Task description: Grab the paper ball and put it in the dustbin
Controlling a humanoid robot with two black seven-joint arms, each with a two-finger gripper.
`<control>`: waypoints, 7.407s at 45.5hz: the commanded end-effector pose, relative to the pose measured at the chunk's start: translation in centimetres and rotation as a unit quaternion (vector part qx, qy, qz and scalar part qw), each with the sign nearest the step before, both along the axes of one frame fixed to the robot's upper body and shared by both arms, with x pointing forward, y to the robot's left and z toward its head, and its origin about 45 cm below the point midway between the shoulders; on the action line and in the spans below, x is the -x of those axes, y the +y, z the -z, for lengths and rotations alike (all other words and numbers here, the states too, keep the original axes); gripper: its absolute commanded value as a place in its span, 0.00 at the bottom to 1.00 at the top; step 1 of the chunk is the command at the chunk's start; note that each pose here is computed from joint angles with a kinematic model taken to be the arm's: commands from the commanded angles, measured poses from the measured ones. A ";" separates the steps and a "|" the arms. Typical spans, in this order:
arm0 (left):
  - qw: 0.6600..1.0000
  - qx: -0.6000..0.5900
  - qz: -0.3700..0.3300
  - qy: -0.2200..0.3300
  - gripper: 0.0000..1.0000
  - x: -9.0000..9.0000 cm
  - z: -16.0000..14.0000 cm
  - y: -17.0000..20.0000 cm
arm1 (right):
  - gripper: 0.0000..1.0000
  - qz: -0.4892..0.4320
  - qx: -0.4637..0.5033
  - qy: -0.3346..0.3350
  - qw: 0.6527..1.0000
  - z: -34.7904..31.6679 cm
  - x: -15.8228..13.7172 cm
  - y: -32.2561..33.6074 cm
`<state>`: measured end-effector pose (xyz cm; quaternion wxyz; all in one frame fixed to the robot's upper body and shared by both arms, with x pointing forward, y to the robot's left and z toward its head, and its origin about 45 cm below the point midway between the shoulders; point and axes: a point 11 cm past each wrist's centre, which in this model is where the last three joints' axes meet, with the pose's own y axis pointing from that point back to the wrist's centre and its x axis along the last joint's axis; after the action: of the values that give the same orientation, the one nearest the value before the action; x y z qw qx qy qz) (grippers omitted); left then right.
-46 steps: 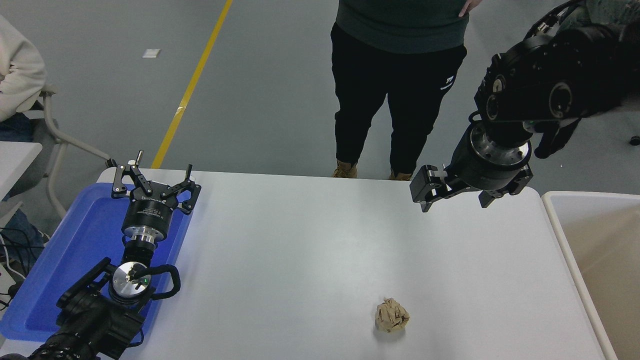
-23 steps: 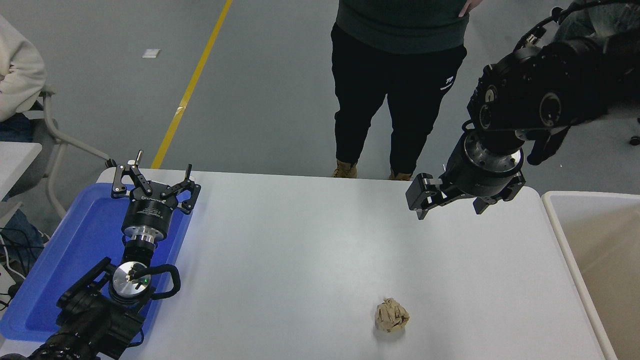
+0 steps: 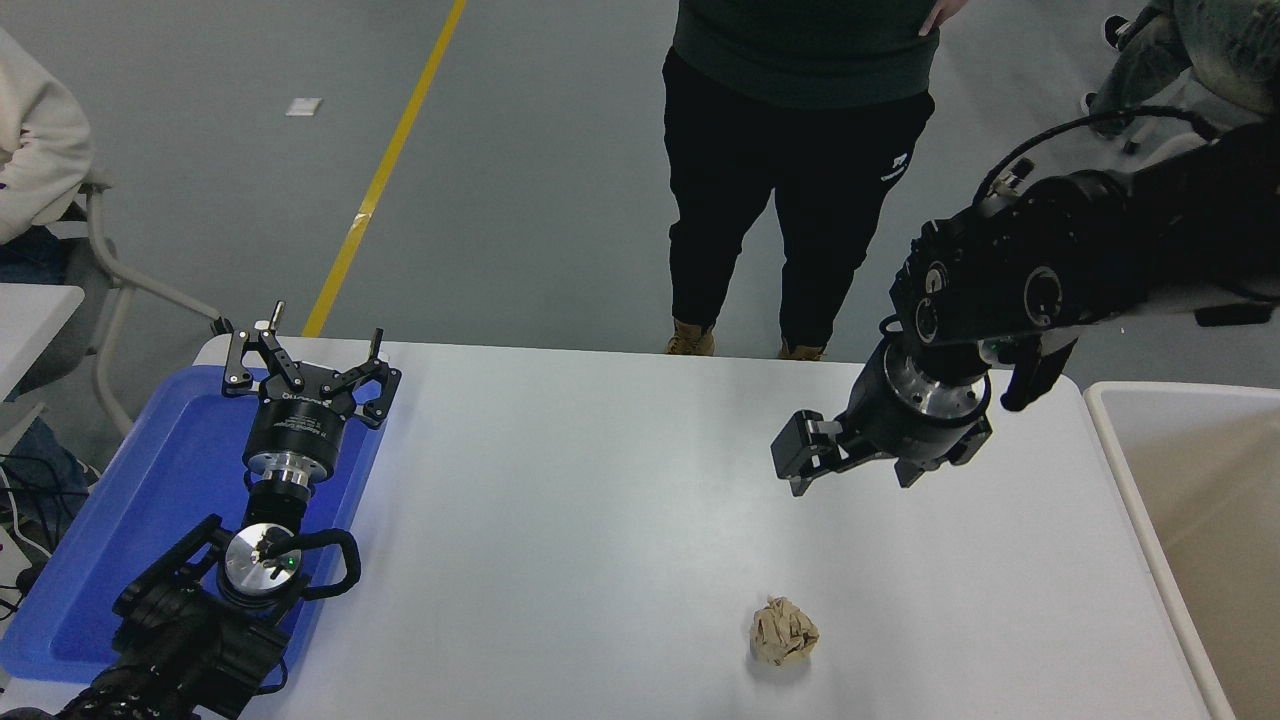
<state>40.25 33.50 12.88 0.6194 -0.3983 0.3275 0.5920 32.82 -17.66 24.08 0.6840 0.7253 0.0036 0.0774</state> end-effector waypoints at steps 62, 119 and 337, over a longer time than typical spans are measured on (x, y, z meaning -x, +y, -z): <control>1.000 0.000 0.002 -0.002 1.00 -0.1 -0.1 -0.1 | 1.00 0.044 -0.092 0.007 0.995 14.8 4.7 1.5; 1.000 0.000 0.001 0.000 1.00 0.0 0.0 0.0 | 0.98 0.047 -0.068 -0.029 0.996 18.3 5.2 -1.1; 1.000 0.000 0.001 -0.001 1.00 -0.1 -0.1 0.0 | 0.21 0.259 0.215 -0.315 0.887 9.5 4.1 -45.2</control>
<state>40.31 33.44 12.97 0.6207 -0.3986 0.3274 0.5905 30.72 -62.80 17.79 0.8002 0.4747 -0.3369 0.1444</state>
